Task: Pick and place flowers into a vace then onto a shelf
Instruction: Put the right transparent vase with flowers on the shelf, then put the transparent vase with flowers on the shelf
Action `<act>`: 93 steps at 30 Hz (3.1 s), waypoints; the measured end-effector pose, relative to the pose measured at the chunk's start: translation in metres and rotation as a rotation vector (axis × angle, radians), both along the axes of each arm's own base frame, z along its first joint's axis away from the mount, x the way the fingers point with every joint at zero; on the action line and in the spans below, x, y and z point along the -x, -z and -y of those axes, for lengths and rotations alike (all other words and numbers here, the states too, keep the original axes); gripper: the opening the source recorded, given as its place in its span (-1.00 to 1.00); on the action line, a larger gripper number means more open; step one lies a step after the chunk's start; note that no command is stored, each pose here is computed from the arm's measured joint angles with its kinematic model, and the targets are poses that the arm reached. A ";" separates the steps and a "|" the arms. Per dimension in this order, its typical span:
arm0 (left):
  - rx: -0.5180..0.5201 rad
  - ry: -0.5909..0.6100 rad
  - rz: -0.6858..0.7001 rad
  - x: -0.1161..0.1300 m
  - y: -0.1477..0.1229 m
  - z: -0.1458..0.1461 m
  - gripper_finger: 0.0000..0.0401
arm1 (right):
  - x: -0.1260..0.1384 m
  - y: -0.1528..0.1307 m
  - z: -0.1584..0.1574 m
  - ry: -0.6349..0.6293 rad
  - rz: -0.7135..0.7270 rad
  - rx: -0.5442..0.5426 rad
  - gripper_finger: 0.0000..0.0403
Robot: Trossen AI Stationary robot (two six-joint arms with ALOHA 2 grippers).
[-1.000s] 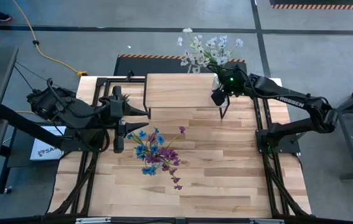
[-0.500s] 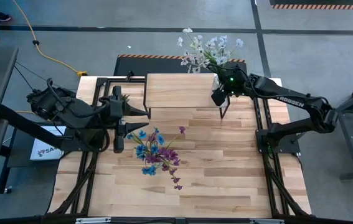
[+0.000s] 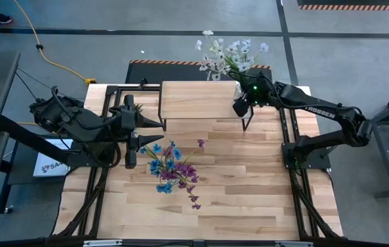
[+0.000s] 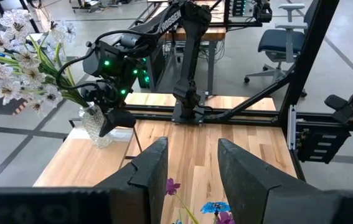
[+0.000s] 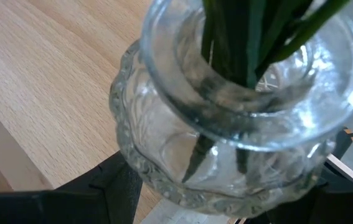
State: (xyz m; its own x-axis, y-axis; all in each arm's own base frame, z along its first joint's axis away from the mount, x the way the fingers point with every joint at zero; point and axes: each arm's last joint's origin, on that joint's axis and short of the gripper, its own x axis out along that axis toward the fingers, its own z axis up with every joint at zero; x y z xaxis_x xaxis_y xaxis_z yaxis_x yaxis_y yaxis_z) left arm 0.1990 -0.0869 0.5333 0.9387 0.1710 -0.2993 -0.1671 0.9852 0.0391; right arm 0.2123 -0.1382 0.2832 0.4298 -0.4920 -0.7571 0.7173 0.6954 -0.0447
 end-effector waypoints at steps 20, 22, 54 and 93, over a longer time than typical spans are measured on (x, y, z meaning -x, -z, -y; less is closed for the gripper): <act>0.000 -0.001 0.000 0.000 0.000 0.000 -0.13 | 0.002 0.005 -0.003 -0.056 -0.037 -0.051 0.57; 0.000 0.000 0.000 0.000 0.000 0.000 -0.13 | 0.002 0.005 -0.003 -0.055 -0.038 -0.051 0.57; -0.002 -0.003 0.000 0.000 0.000 0.000 -0.13 | 0.067 -0.056 -0.072 -0.148 0.256 -0.093 0.57; 0.509 0.322 -0.234 0.074 0.028 0.124 -0.13 | 0.064 -0.093 -0.174 -0.543 0.664 -0.162 0.57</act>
